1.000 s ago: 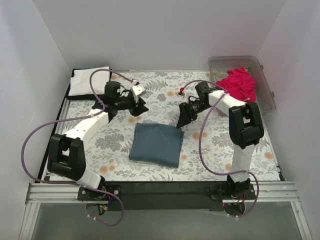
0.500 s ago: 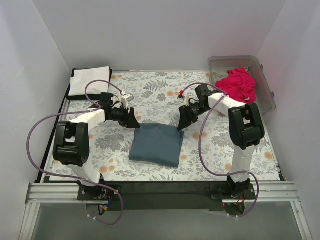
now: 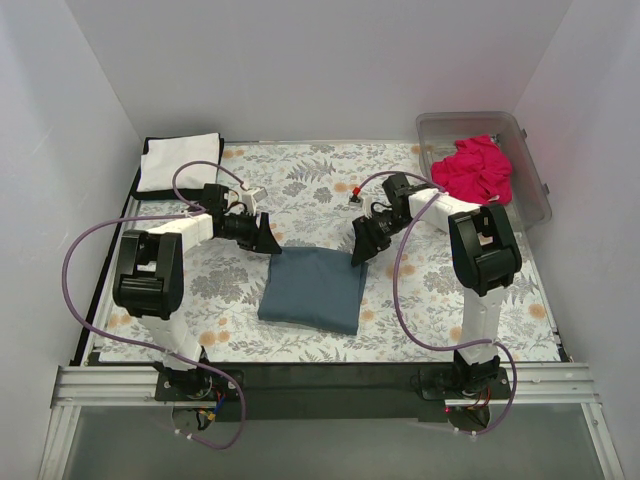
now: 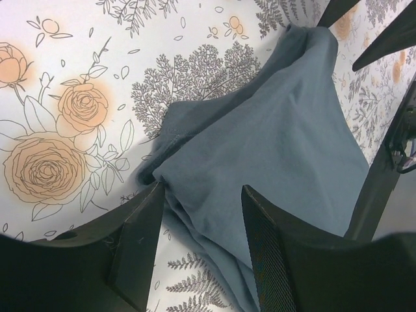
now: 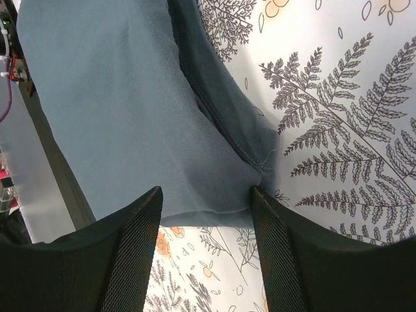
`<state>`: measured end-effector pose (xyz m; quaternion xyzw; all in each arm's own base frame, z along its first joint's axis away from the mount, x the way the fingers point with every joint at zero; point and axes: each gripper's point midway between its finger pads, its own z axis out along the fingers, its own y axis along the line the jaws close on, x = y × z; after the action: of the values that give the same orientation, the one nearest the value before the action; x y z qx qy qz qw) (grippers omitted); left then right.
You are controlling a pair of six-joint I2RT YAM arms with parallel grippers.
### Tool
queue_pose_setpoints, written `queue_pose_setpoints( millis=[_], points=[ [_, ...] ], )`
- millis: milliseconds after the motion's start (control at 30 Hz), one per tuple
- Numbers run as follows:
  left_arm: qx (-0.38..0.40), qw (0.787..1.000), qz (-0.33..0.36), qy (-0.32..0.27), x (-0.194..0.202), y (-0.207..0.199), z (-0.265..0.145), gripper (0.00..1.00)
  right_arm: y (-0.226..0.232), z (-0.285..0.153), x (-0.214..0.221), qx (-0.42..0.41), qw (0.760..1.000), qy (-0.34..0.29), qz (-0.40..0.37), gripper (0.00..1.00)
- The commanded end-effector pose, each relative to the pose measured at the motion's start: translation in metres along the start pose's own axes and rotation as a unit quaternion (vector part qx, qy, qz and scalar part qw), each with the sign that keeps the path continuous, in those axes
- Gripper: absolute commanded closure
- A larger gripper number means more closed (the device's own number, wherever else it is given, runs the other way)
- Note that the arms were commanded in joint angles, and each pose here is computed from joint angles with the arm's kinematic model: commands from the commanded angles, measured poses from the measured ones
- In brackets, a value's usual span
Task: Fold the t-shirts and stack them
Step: Fold the tshirt
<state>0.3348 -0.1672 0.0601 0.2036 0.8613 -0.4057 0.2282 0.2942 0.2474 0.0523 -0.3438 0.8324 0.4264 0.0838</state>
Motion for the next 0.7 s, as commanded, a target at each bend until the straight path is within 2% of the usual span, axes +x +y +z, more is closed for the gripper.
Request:
queue_pose_setpoints(
  millis=[0, 333, 400, 467, 500, 533, 567, 633, 667],
  points=[
    [-0.009, 1.000, 0.015, -0.024, -0.019, 0.000, -0.004, 0.50, -0.001, 0.004, -0.001, -0.002, 1.000, 0.000, -0.010, 0.37],
    [-0.013, 1.000, 0.001, -0.023, -0.018, 0.007, 0.001, 0.52, 0.005, -0.001, -0.001, -0.001, 1.000, -0.004, -0.010, 0.46],
    [-0.011, 1.000, -0.003, -0.022, -0.018, 0.008, 0.002, 0.55, 0.008, -0.003, -0.004, -0.005, 1.000, -0.009, -0.013, 0.54],
    [-0.010, 1.000, -0.002, -0.027, -0.022, 0.007, 0.002, 0.65, 0.012, -0.006, -0.007, -0.005, 1.000, -0.013, -0.018, 0.65],
    [-0.011, 1.000, -0.002, -0.028, -0.022, 0.007, 0.002, 0.68, 0.013, -0.007, -0.008, -0.003, 1.000, -0.015, -0.020, 0.68],
    [-0.010, 1.000, 0.000, -0.030, -0.023, 0.006, 0.001, 0.75, 0.015, -0.009, -0.009, -0.003, 1.000, -0.017, -0.022, 0.72],
    [-0.010, 0.999, 0.000, -0.030, -0.024, 0.006, 0.001, 0.77, 0.015, -0.009, -0.009, -0.002, 1.000, -0.018, -0.023, 0.79],
    [-0.010, 1.000, 0.000, -0.029, -0.023, 0.006, 0.001, 0.82, 0.018, -0.011, -0.010, -0.002, 1.000, -0.020, -0.024, 0.87],
    [-0.010, 0.999, 0.001, -0.030, -0.024, 0.006, 0.001, 0.86, 0.019, -0.012, -0.011, -0.001, 0.999, -0.020, -0.025, 0.95]
  ],
)
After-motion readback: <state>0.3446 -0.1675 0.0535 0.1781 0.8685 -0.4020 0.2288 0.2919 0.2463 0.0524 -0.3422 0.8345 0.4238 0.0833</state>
